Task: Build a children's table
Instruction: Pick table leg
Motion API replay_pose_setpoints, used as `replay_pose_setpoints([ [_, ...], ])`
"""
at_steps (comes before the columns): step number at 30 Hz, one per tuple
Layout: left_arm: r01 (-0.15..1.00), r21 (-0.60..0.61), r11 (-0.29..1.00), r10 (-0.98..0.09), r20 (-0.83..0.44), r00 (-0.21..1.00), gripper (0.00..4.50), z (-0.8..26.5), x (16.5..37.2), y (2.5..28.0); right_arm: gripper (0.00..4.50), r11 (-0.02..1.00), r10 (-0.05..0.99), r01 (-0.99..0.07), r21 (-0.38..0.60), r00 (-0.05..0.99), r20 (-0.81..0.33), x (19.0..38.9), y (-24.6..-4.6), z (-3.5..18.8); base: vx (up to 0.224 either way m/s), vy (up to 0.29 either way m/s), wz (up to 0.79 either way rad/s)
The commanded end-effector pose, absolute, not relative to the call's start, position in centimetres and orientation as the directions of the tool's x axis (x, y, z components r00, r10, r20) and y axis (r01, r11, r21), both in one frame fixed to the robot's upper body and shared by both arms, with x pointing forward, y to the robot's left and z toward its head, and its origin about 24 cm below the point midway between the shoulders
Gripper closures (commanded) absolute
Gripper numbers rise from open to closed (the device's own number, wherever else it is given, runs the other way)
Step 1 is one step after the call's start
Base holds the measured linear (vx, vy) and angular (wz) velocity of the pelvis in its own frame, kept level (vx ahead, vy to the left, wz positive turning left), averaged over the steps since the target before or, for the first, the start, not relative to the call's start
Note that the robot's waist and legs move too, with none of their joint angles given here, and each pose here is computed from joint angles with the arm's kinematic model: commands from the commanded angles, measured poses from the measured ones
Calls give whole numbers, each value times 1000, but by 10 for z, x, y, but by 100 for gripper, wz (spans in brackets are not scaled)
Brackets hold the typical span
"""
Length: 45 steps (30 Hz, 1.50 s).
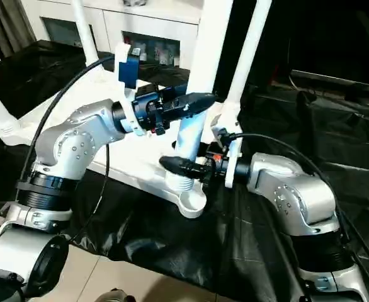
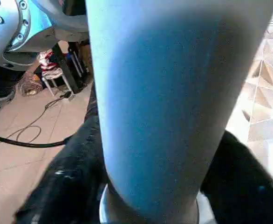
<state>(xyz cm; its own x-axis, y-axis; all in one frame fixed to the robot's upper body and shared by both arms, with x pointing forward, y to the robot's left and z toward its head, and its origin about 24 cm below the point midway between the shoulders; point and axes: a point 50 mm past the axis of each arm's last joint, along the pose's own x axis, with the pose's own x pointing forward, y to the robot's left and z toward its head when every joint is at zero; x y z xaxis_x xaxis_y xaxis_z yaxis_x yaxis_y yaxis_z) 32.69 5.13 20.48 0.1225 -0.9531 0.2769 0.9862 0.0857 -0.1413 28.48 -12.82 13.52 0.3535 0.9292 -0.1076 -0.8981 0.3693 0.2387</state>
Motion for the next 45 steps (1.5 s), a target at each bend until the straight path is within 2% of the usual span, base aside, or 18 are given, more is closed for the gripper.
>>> replay_pose_setpoints([
  [1,992,-112,66,-958,272,94,267,208,324,48,197,357,934,-902,244,341,-106,285,-127,137,0,0,0],
  [2,992,-112,65,-958,272,93,267,208,324,48,224,358,934,-901,245,342,-106,285,-127,137,0,0,0],
  [5,992,-112,62,-959,269,90,267,207,323,48,239,359,933,-900,246,343,-107,286,-127,137,0,0,0],
  [13,992,-111,62,-959,269,90,267,207,323,48,239,359,933,-900,246,343,-107,286,-127,137,0,0,0],
  [15,986,-122,112,-959,247,139,211,205,328,49,257,359,933,-900,246,343,-106,286,-127,137,0,0,0],
  [16,979,-124,160,-952,242,186,197,204,333,50,257,365,931,-899,241,350,-105,286,-126,136,0,0,0],
  [19,974,-127,189,-925,309,220,175,210,335,53,259,381,925,-895,231,370,-93,286,-124,135,0,0,0],
  [25,974,-144,173,-911,353,214,164,213,329,58,259,405,913,-884,232,404,-56,288,-123,138,0,0,0],
  [27,965,-158,207,-888,383,253,164,213,328,63,259,423,902,-876,231,430,-22,289,-123,140,0,0,0],
  [32,945,-162,284,-865,382,325,164,210,328,75,259,466,880,-856,222,475,-17,287,-124,140,0,0,0],
  [34,893,-155,422,-827,338,449,164,203,332,93,259,561,826,-807,185,561,-56,287,-134,136,0,0,0],
  [36,874,-144,463,-816,315,485,164,200,334,98,259,587,808,-791,171,585,-67,287,-137,135,0,0,0],
  [38,794,-43,607,-780,158,605,164,183,338,111,260,689,724,-712,136,684,-88,290,-149,133,0,0,0],
  [40,665,56,745,-667,32,744,164,158,341,131,260,836,549,-545,65,828,-110,299,-162,125,0,0,0],
  [42,597,71,799,-599,7,801,164,146,341,142,260,887,461,-462,17,882,-100,302,-167,122,0,0,0],
  [43,486,67,871,-488,5,873,164,131,337,157,260,930,354,-359,-73,932,-71,302,-172,119,0,0,0],
  [44,469,64,881,-470,3,883,164,129,337,158,260,933,346,-351,-80,936,-67,301,-172,119,0,0,0],
  [45,407,53,912,-407,-4,913,164,122,333,165,260,941,319,-323,-102,946,-54,298,-172,116,0,0,0],
])
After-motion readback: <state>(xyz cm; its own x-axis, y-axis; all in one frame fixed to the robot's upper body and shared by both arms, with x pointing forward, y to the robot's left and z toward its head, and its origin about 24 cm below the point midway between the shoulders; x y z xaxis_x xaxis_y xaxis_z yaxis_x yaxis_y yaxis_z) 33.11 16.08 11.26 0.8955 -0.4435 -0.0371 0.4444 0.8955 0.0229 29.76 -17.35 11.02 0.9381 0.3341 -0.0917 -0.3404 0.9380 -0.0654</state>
